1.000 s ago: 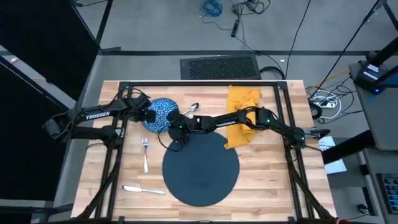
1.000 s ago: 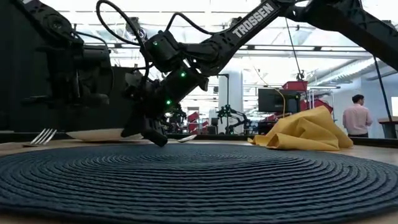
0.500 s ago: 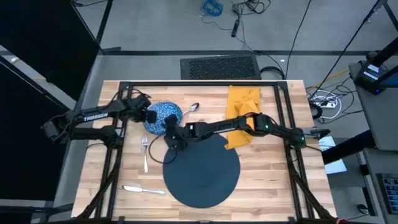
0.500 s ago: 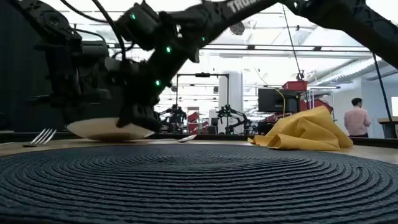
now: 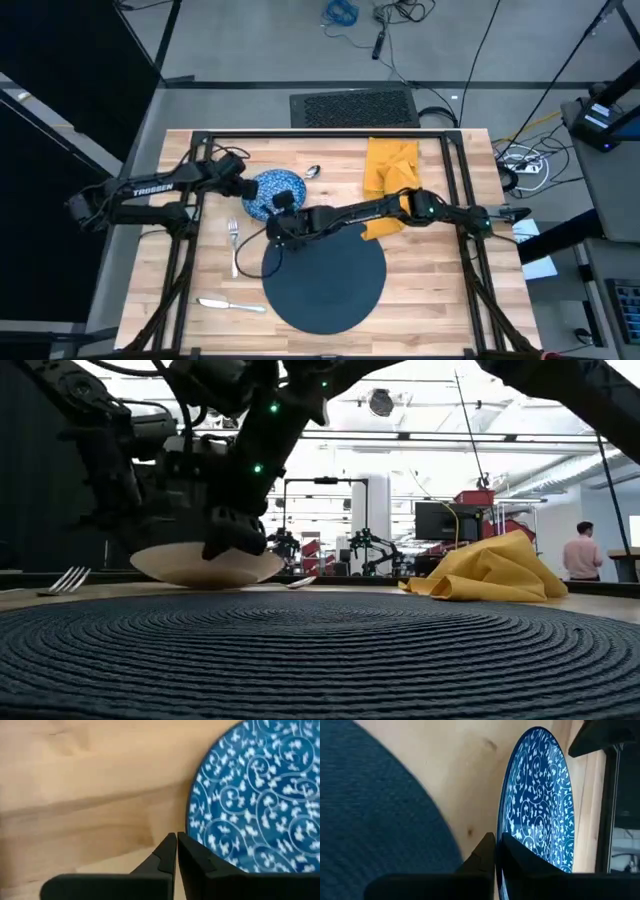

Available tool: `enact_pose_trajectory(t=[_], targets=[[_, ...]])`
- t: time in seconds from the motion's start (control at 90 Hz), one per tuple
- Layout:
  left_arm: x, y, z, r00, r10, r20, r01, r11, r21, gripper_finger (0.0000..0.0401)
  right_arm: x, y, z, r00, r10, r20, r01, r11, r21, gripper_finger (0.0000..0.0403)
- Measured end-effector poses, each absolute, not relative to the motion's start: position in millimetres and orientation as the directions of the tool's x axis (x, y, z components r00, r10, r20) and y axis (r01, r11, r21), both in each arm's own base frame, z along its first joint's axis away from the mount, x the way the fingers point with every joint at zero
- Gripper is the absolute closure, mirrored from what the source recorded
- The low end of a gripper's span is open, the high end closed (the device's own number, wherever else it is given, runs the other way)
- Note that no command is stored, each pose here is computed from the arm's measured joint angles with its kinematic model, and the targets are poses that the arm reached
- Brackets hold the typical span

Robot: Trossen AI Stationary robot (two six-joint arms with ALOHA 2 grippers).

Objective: Set table place
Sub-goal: Put the blue plate on the blue table mat

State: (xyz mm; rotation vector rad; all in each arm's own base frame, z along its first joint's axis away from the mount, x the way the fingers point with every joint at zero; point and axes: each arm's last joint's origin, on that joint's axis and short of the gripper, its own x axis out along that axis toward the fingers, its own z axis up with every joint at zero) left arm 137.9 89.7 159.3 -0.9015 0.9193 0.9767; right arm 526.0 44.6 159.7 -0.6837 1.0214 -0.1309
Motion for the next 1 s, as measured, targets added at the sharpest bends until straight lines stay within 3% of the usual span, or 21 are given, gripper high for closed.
enact_pose_trajectory(t=[0.422,0.767,1.0], targets=[[137,86,170,0.298,0.380,-0.876,-0.929,0.328,-0.173,0.0401,494,103,188,0.471,-0.383,-0.794,-0.129,0.861,-0.492,0.0402],[135,86,172,0.301,0.399,-0.866,-0.924,0.346,-0.162,0.0401,451,173,210,0.419,-0.282,-0.863,-0.075,0.936,-0.343,0.0402],[134,89,173,0.291,0.418,-0.860,-0.932,0.325,-0.157,0.0401,439,193,214,0.435,-0.320,-0.841,-0.028,0.929,-0.368,0.0402]])
